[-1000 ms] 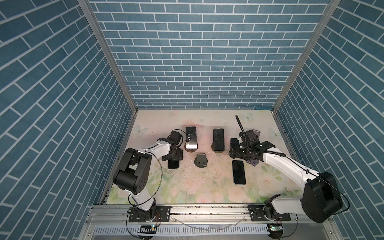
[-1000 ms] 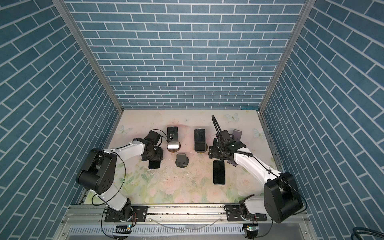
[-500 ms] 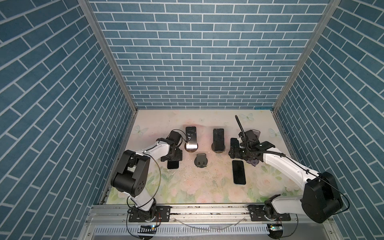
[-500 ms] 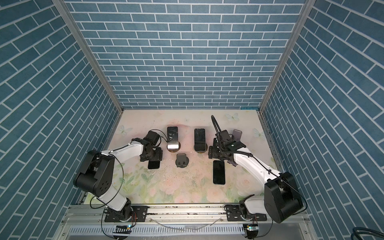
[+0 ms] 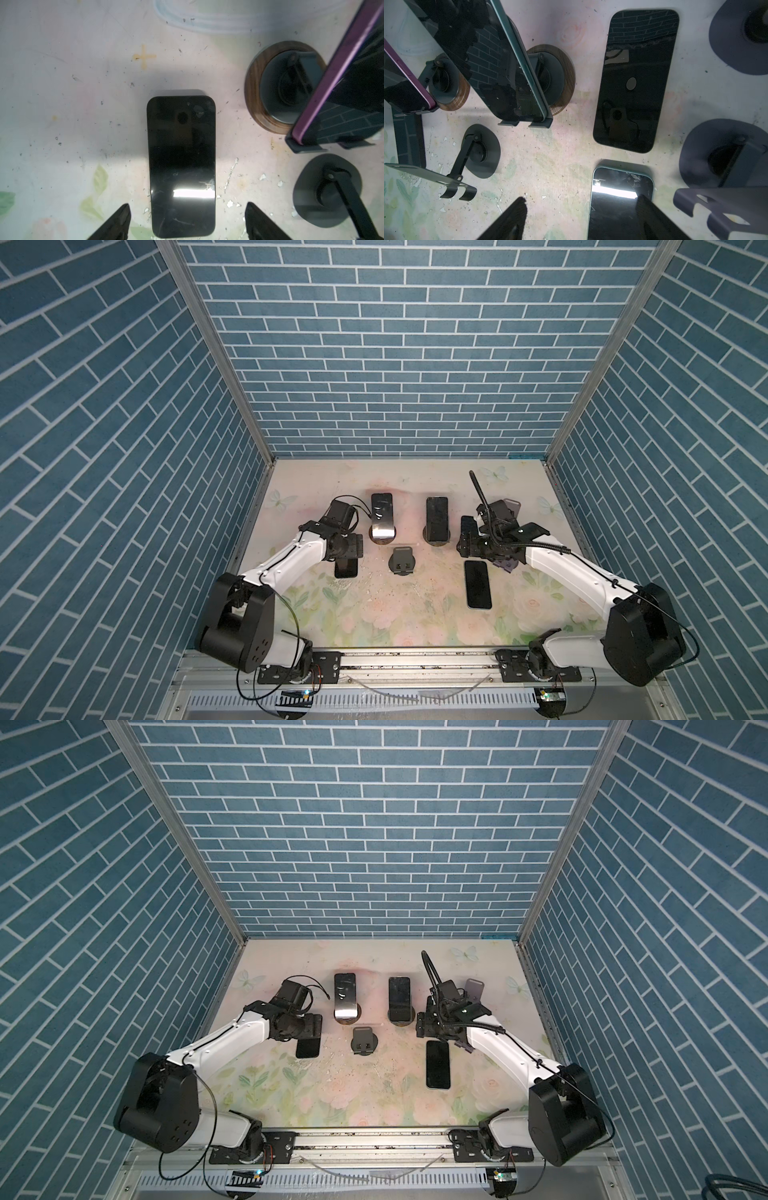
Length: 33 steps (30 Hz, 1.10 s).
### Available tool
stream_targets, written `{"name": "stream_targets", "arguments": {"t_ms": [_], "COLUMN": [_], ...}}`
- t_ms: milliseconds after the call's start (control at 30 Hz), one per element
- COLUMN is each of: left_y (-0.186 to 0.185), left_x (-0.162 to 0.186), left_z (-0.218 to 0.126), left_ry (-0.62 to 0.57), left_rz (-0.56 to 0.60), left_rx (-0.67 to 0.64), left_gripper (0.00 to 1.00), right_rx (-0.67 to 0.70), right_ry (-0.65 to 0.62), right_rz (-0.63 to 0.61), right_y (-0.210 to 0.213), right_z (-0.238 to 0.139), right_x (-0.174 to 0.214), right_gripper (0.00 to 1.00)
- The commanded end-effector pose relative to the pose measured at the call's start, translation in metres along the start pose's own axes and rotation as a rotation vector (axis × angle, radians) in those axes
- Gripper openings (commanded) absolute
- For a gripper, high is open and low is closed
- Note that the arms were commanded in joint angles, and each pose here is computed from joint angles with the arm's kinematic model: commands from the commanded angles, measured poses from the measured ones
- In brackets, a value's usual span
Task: Remove the phone from the phone stand
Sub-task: 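Open the left gripper to leave the black phone lying flat, then move the right gripper to the emptied grey stand and grasp its upright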
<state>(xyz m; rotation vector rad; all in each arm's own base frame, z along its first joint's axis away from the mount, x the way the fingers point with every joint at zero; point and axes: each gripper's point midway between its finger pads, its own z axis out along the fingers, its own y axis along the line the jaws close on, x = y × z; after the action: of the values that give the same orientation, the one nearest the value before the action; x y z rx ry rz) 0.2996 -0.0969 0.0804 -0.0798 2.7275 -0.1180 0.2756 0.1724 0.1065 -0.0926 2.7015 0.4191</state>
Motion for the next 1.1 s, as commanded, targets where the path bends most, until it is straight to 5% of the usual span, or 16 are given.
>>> {"name": "stream_targets", "arguments": {"t_ms": [0, 533, 1067], "left_y": [-0.002, -0.014, 0.005], "left_x": [0.007, 0.005, 0.017], "left_z": [-0.009, -0.049, -0.044], "left_ry": [-0.009, -0.179, -0.19], "left_rz": [-0.022, -0.074, -0.106], "left_rx": [0.037, 0.197, 0.124], "left_gripper": [0.87, 0.9, 0.9], "right_rx": [-0.008, -0.047, -0.053], "right_ry": [-0.032, -0.013, -0.126], "right_rz": [0.023, -0.058, -0.165], "right_y": [0.006, 0.055, 0.145], "right_z": [-0.006, 0.004, 0.015], "right_x": [-0.008, -0.007, -0.007], "right_gripper": [0.84, 0.84, 0.9]}}
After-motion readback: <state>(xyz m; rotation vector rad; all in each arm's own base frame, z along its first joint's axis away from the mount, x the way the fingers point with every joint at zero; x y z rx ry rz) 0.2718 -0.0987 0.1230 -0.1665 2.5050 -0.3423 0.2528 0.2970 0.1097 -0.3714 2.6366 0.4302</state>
